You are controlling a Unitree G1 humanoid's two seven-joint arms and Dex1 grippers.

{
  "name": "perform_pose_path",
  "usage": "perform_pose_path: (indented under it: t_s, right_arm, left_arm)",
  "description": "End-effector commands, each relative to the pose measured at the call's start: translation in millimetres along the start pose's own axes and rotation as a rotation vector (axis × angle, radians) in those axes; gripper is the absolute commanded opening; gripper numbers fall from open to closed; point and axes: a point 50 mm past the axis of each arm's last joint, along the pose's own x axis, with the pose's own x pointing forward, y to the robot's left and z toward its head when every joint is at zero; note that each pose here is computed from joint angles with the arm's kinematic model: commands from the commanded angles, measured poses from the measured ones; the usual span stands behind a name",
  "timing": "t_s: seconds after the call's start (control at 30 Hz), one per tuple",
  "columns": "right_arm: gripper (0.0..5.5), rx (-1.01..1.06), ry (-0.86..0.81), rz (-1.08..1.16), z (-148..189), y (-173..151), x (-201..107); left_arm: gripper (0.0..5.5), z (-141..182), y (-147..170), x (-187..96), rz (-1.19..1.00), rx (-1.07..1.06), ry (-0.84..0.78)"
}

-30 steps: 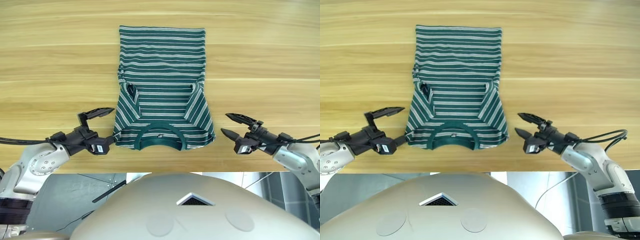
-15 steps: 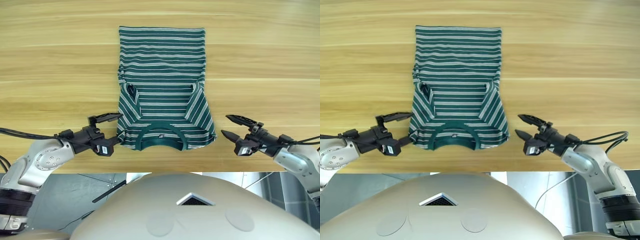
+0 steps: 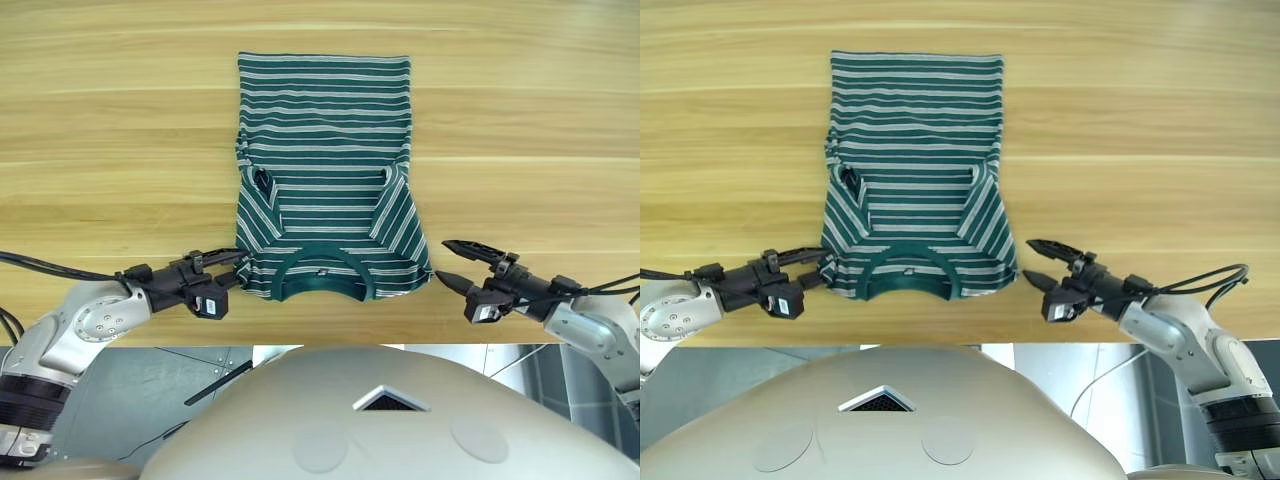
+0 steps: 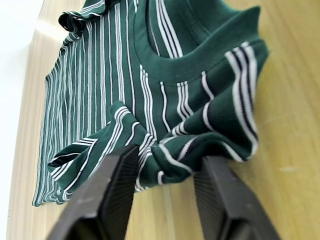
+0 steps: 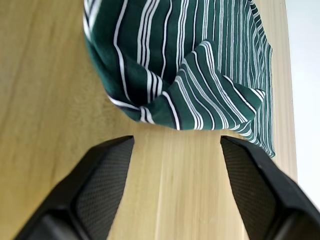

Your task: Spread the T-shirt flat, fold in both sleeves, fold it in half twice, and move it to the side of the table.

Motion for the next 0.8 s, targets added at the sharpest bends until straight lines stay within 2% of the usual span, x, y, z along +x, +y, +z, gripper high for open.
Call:
perform_pose_path:
  t_s: [0.03, 0.2, 0.27, 0.77, 0.8]
  right_arm:
    - [3.25, 0.020, 0.007, 0.091, 2, 12, 0]
    - [3.25, 0.006, 0.009, 0.101, -3, 9, 5]
    - [3.25, -0.002, 0.006, 0.107, -5, 8, 6]
    - [3.25, -0.037, -0.068, 0.158, 1, 8, 18]
    - [3.03, -0.042, -0.064, 0.160, 0, 8, 19]
  left_arm:
    - [1.14, -5, -13, 0, -0.104, -0.008, 0.041]
    - [0.23, -3, -13, -1, -0.094, -0.008, 0.038]
    - [0.05, -2, -12, 0, -0.078, -0.009, 0.032]
    - [0.02, 2, -3, 10, -0.024, 0.005, 0.014]
    - [0.02, 3, -3, 11, -0.023, 0.006, 0.012]
